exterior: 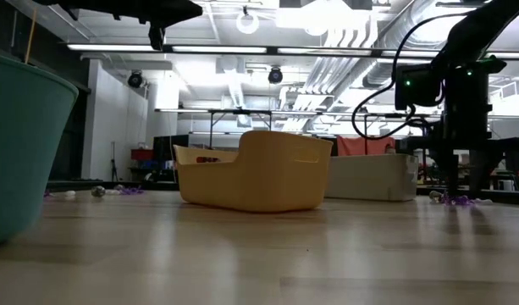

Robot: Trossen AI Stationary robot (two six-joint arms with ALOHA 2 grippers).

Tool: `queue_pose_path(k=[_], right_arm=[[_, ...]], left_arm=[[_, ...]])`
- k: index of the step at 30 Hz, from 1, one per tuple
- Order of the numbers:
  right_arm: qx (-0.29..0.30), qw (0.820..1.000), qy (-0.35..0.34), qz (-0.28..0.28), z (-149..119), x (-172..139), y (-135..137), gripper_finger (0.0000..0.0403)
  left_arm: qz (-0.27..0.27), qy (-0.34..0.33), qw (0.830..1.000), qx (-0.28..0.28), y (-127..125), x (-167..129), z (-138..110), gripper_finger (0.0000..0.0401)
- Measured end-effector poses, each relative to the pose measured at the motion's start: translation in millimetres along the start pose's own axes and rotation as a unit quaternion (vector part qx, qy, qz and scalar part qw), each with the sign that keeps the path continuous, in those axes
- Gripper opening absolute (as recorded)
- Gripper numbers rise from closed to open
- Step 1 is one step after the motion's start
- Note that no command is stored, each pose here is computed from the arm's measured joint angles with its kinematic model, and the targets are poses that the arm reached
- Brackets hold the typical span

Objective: Sort Halloween decoration
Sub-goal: Put the purple witch hat toy into the white bin

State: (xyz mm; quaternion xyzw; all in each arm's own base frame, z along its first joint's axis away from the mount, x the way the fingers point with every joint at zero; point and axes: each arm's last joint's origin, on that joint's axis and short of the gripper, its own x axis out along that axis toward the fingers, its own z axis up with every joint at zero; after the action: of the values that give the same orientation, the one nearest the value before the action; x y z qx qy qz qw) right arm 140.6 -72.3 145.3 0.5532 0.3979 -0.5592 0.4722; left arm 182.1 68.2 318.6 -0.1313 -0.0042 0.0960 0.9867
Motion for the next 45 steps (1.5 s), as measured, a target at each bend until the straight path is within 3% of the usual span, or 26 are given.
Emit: queue_pose_path(k=[14, 26, 30, 35, 38, 40, 42, 45], right_arm=[[-0.026, 1.0, -0.004, -0.001, 0.2, 0.0, 0.0, 0.0009], [-0.058, 0.998, 0.005, -0.01, -1.0, -1.7, -3.4, 0.0001], [-0.077, 0.997, 0.016, 0.025, -4.0, -11.5, -6.4, 0.0], [-0.115, 0.986, 0.024, 0.116, -11.5, -35.0, -12.7, 0.0], [-0.173, 0.965, 0.012, 0.198, -14.8, -59.1, -12.1, 0.0], [-0.23, 0.933, -0.013, 0.275, -16.6, -78.9, -7.5, 0.0], [-0.289, 0.882, -0.053, 0.368, -18.5, -101.6, 0.0, 0.0], [-0.35, 0.786, -0.132, 0.492, -20.4, -135.7, 13.2, 0.0]], left_arm=[[0.001, 0.005, 1.0, -0.003, 0.3, 0.0, -1.0, 0.0], [0.003, 0.012, 1.0, -0.014, 0.6, 0.0, -2.4, 0.0], [0.001, 0.013, 0.999, -0.037, 0.4, 0.0, -2.4, 0.0], [0.001, 0.013, 0.999, -0.042, 0.4, 0.0, -2.4, 0.0], [0.001, 0.013, 0.999, -0.042, 0.4, 0.0, -2.4, 0.0], [0.001, 0.012, 0.999, -0.042, 0.5, 0.0, -2.3, 0.0], [0.001, 0.012, 0.999, -0.042, 0.4, 0.0, -2.3, 0.0], [0.001, 0.011, 0.999, -0.047, 0.4, 0.0, -2.1, 0.0]])
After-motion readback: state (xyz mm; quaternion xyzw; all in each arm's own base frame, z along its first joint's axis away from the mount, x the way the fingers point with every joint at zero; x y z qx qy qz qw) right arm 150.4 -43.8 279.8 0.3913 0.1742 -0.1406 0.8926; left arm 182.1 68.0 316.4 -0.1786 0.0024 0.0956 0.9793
